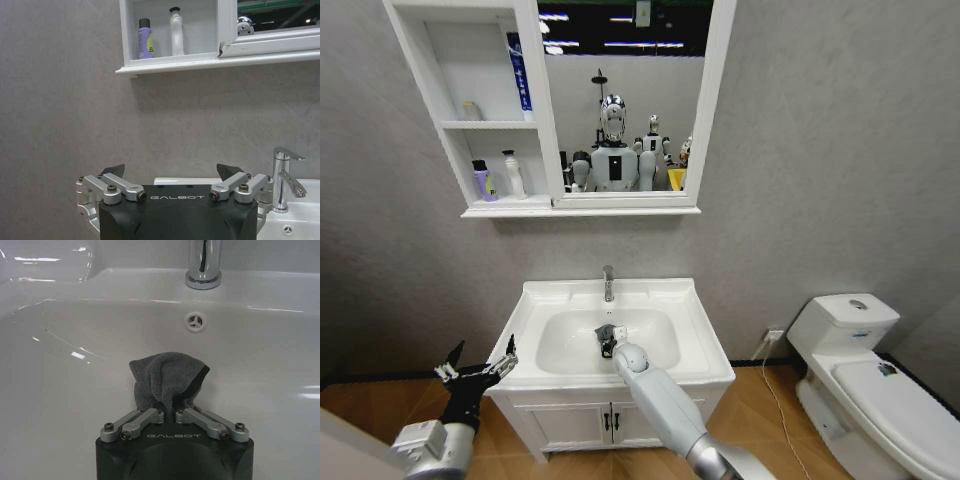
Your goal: Move facial cleanser and shampoo from washbasin to cabinet, then wipe washbasin with towel.
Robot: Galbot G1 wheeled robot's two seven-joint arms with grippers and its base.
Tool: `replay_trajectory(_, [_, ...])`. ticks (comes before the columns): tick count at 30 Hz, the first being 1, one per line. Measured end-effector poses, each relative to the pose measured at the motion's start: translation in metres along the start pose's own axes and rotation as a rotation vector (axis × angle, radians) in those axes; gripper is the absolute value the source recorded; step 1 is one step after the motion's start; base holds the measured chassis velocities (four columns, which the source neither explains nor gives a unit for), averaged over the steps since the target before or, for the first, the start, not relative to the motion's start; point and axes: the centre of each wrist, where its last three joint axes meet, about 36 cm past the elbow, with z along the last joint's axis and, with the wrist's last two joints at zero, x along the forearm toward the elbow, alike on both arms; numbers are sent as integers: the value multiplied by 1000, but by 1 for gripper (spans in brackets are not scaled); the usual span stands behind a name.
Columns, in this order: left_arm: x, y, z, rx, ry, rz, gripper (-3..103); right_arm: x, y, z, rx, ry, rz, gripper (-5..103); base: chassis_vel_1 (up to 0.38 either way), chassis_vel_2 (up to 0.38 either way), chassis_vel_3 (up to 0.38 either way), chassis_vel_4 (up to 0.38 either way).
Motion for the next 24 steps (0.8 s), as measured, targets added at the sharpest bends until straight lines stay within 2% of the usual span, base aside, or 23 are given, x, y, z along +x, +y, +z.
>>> replay_trajectory(8, [0,0,0,0,0,0,100,1,-20,3,-12,3,20,5,0,0,0,0])
replay_trajectory(14, [0,0,0,0,0,0,100,-6,-9,9,-12,8,-2,5,0,0,0,0])
replay_trajectory(24, [0,0,0,0,0,0,100,-17,-8,17,-18,5,-54,5,0,0,0,0])
